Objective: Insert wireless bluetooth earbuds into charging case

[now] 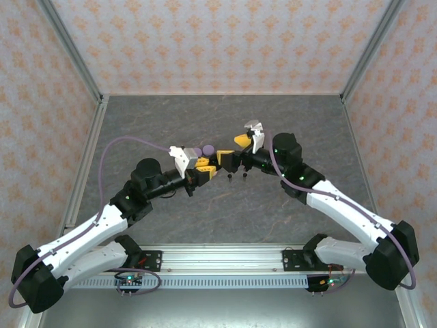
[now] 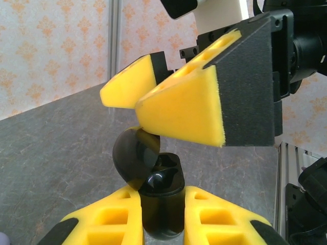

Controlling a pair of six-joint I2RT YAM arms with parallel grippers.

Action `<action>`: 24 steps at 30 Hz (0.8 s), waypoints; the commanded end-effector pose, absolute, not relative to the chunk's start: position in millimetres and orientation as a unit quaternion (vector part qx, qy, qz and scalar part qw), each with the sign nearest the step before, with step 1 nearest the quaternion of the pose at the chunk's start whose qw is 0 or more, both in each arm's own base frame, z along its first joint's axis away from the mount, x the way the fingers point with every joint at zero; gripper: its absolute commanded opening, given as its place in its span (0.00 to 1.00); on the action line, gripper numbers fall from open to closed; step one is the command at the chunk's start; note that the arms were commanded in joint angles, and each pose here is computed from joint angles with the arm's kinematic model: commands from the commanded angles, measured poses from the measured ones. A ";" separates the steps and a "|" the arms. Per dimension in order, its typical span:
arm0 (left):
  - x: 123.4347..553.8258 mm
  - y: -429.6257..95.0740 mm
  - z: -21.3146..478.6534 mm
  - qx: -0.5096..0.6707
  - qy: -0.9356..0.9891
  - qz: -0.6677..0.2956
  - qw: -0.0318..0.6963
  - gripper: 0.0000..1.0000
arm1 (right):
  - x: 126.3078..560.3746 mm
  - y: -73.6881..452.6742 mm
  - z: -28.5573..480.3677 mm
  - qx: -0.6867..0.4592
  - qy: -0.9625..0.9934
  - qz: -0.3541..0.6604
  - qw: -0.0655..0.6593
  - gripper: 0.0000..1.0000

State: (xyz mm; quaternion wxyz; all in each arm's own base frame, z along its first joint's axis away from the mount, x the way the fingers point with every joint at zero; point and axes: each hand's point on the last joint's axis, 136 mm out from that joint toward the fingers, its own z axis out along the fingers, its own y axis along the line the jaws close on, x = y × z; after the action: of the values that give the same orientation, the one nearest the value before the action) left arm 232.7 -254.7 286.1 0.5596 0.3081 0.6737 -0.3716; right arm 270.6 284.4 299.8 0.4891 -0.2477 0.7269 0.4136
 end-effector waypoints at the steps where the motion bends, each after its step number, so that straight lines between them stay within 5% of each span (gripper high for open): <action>1: 227.3 -255.7 300.2 0.319 0.648 -0.373 0.581 0.18 | 272.9 286.0 296.7 -0.251 0.740 0.402 0.477 1.00; 24: 228.7 -255.1 293.7 0.323 0.656 -0.364 0.577 0.18 | 272.8 284.0 325.7 -0.257 0.736 0.415 0.469 0.99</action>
State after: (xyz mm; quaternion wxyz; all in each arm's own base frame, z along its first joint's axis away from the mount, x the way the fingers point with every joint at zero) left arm 232.6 -254.0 280.6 0.5550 0.3139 0.6792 -0.3636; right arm 279.6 289.6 297.6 0.4476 -0.2472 0.7579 0.4051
